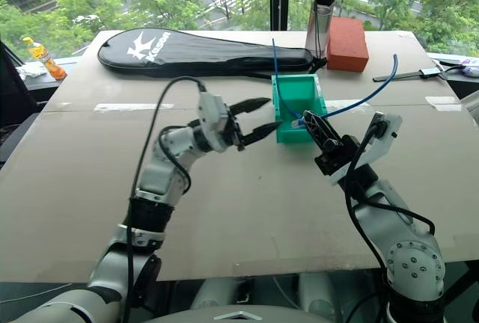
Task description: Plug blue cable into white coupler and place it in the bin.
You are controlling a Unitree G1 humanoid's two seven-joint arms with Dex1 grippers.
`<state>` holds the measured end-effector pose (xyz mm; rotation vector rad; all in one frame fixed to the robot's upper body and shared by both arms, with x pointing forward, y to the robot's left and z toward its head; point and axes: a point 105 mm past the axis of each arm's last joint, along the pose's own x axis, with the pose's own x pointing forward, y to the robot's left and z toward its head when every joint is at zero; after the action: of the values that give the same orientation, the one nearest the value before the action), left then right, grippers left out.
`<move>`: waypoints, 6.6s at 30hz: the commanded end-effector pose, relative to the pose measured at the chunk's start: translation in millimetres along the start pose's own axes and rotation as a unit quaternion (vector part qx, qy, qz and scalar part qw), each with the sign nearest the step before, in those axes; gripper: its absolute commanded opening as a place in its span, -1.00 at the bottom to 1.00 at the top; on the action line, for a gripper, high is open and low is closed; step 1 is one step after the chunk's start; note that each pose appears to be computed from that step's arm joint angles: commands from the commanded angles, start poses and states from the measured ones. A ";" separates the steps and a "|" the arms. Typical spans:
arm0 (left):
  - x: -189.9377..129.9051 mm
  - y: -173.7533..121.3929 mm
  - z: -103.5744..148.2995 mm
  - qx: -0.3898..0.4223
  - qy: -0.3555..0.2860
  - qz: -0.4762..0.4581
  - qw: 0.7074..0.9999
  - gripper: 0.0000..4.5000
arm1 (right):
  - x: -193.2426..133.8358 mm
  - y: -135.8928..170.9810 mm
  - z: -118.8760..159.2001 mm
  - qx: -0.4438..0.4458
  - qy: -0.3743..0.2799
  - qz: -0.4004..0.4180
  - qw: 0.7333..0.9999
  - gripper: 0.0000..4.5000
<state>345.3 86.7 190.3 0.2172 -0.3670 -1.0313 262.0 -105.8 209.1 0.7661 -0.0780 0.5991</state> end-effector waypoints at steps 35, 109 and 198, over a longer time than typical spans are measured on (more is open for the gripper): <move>-87.5 86.4 -87.6 -0.015 0.277 0.044 0.960 -0.82 | -13.9 4.4 4.5 -0.022 -0.015 0.002 1.000 -1.00; 15.8 -63.2 -88.1 0.007 0.198 -0.288 0.937 -0.85 | 31.2 -76.8 -83.9 -0.413 0.466 0.346 0.702 -1.00; -62.1 -2.3 6.6 -0.115 0.125 0.001 0.985 0.99 | -87.2 -72.1 57.4 -0.481 0.206 -0.048 0.851 0.73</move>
<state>324.1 138.9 175.4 0.0382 0.0521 -1.0009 240.1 -223.2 176.4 -0.3030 0.0699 0.5126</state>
